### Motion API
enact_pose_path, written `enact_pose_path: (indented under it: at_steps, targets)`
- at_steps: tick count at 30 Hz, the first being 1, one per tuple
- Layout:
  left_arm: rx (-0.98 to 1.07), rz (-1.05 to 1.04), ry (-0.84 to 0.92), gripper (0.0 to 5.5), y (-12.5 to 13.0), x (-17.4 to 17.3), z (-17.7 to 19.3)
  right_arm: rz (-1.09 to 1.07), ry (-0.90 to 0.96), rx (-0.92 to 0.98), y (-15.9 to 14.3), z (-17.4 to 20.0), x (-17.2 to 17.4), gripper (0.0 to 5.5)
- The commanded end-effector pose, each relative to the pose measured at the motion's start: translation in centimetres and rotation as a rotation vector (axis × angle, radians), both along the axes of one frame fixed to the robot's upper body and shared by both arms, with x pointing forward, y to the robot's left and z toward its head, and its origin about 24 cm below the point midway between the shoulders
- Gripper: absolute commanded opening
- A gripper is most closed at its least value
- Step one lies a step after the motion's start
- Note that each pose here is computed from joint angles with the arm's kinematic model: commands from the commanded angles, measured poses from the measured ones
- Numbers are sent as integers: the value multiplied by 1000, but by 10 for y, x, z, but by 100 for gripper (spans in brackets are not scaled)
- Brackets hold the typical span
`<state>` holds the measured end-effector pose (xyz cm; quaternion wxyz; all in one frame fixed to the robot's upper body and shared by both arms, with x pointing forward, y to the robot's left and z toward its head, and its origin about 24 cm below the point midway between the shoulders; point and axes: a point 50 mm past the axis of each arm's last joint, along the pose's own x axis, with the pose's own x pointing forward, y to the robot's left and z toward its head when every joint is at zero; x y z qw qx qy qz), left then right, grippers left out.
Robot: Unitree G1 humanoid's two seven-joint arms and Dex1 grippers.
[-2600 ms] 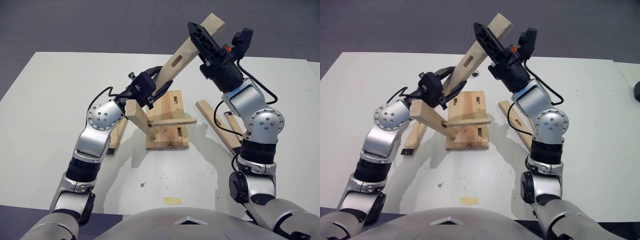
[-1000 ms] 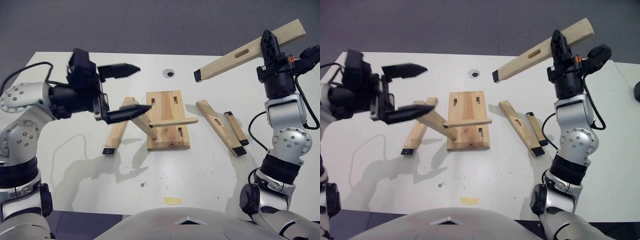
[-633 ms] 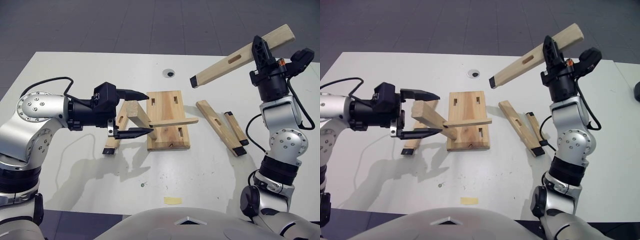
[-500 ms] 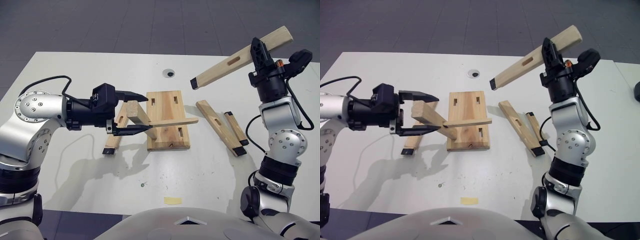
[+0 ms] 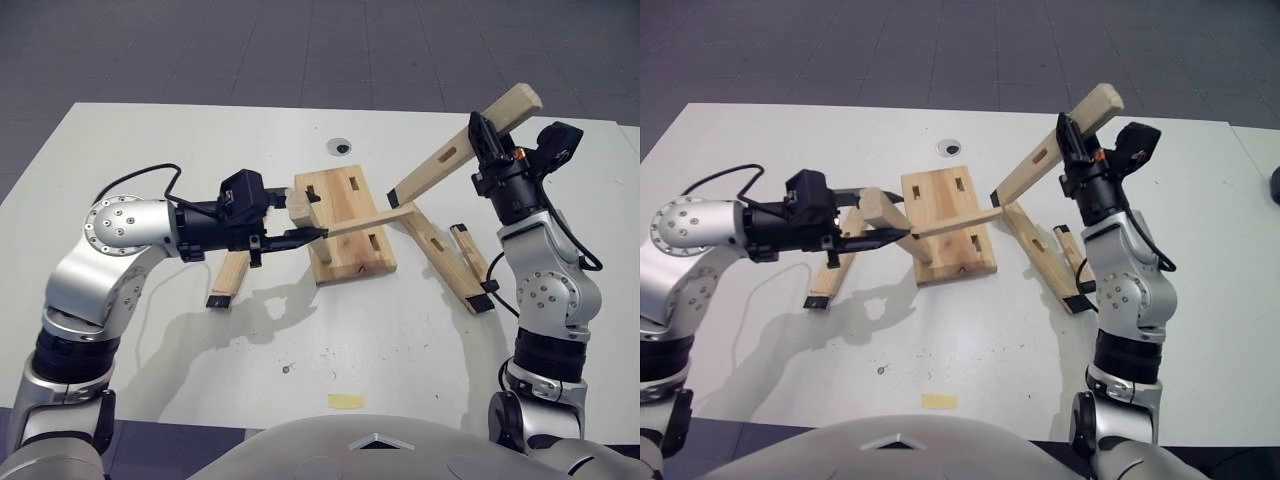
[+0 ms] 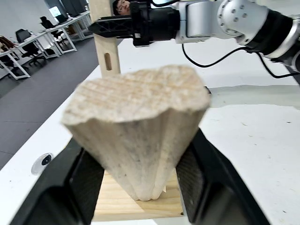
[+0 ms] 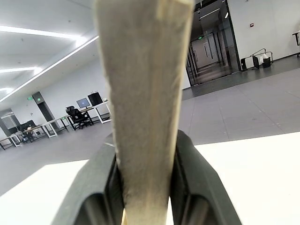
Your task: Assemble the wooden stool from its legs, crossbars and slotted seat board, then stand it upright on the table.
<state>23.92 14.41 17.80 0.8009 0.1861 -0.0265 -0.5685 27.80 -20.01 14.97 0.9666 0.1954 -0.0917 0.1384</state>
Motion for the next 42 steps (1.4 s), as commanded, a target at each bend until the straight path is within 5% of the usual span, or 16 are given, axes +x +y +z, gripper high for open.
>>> enact_pose_path:
  at_steps: [1, 10, 36, 42]
  targets:
    - [42, 172, 40, 202, 1, 7, -28, 32, -52, -66, 5, 1, -6, 101]
    - [-9, 179, 77, 202, -5, 8, -29, 82, -127, -327, 36, -8, -2, 101]
    - [-52, 177, 170, 202, -13, 14, -32, 245, -224, -410, 76, -8, 1, 101]
    - [-48, 183, 175, 202, -14, 11, -38, 241, -313, -423, 68, 17, 3, 101]
